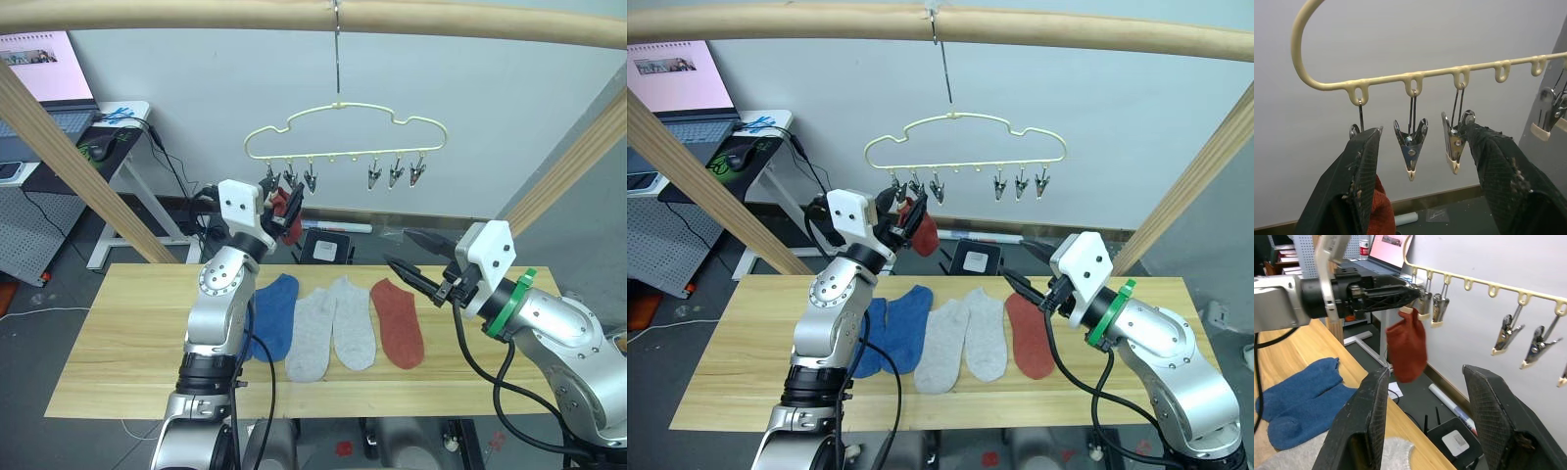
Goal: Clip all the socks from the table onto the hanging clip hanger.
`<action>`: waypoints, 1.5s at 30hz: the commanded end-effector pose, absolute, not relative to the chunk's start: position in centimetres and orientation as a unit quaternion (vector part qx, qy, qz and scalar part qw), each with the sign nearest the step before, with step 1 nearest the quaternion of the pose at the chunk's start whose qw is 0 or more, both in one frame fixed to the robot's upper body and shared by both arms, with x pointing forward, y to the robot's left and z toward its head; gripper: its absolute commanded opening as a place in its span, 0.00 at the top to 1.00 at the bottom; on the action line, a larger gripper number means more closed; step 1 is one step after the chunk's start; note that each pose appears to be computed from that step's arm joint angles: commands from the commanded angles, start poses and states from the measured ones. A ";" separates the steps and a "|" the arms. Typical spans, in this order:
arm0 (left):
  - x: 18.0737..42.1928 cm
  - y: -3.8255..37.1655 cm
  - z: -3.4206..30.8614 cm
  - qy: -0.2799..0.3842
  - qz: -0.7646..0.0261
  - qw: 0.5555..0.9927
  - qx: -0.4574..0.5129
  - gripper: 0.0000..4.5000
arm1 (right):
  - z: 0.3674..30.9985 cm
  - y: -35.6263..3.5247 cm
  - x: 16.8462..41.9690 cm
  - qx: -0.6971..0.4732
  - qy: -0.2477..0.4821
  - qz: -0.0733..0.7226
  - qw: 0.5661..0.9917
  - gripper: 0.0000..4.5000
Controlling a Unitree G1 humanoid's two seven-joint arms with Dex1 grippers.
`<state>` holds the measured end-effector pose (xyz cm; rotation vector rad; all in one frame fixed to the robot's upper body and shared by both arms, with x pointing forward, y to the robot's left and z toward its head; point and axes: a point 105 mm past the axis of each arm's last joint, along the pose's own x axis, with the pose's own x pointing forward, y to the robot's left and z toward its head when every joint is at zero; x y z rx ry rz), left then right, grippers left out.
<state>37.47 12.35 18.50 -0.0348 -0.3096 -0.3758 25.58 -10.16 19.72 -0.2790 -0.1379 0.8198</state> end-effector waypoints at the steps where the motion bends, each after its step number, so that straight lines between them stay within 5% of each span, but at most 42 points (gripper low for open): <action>1: 37.7 12.3 19.7 -0.174 -0.187 0.966 -0.025 0.33 | 20.4 -10.0 25.3 -0.140 -0.079 0.399 0.902 0.45; 16: 37.9 12.3 19.2 -0.172 -0.186 0.967 -0.015 0.33 | 19.9 -11.1 26.1 -0.029 -0.104 0.378 0.920 0.45; 45: 39.7 12.3 19.4 -0.175 -0.171 0.969 -0.031 0.33 | 19.9 -10.7 25.6 -0.048 -0.101 0.403 0.909 0.45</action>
